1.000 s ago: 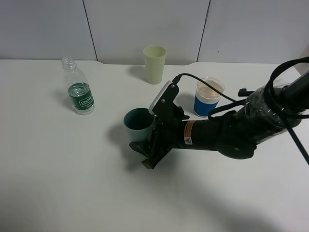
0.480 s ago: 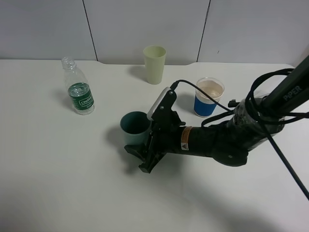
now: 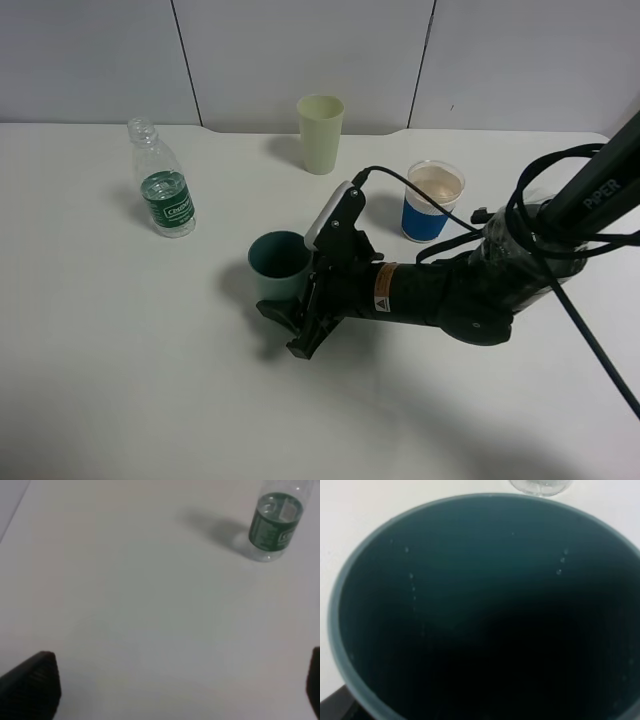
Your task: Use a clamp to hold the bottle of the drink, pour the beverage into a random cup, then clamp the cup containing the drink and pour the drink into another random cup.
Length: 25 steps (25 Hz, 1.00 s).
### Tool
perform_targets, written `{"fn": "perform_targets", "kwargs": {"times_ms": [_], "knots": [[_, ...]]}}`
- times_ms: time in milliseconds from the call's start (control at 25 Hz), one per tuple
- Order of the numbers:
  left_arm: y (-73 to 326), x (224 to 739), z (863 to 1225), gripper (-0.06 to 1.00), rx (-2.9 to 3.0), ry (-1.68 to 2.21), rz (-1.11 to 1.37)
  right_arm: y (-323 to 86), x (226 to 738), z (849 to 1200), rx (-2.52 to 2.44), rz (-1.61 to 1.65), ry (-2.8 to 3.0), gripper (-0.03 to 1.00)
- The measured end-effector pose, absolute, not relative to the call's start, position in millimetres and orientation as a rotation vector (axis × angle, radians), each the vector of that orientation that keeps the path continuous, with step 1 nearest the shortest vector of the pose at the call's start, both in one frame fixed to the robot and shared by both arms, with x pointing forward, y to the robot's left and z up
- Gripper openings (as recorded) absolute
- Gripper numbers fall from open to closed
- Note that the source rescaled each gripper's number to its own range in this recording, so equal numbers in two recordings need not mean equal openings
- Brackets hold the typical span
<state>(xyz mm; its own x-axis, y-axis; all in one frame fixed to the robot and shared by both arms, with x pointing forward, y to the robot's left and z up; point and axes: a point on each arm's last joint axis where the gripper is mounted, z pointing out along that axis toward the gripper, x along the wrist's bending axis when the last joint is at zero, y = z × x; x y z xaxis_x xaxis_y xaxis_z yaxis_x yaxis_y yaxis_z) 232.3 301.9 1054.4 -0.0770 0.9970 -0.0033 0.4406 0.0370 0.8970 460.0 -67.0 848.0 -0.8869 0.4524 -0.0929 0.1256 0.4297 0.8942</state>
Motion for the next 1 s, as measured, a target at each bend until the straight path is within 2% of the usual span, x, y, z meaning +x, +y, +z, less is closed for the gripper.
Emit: {"fn": "perform_targets", "kwargs": {"times_ms": [120, 160, 200, 240, 280, 320, 400, 680, 1000], "knots": [[302, 232, 1054, 1.00, 1.486, 1.608, 0.997, -67, 460, 848, 0.487, 1.442, 2.373, 0.03], [302, 232, 1054, 1.00, 1.486, 1.608, 0.997, -67, 459, 848, 0.481, 1.443, 2.376, 0.36], [302, 232, 1054, 1.00, 1.486, 1.608, 0.997, -67, 459, 848, 0.481, 1.444, 2.376, 0.59], [302, 232, 1054, 1.00, 1.486, 1.608, 0.997, -67, 459, 848, 0.481, 1.444, 2.376, 0.59], [302, 232, 1054, 1.00, 1.486, 1.608, 0.997, -66, 459, 848, 0.481, 1.446, 2.376, 0.73], [302, 232, 1054, 1.00, 1.486, 1.608, 0.997, -66, 459, 848, 0.480, 1.445, 2.378, 0.83], [302, 232, 1054, 1.00, 1.486, 1.608, 0.997, -67, 459, 850, 0.480, 1.433, 2.382, 0.95], [302, 232, 1054, 1.00, 1.486, 1.608, 0.997, -68, 459, 871, 0.513, 1.429, 2.385, 0.99], [302, 232, 1054, 1.00, 1.486, 1.608, 0.997, -84, 455, 932, 0.710, 1.339, 2.373, 1.00]]}}
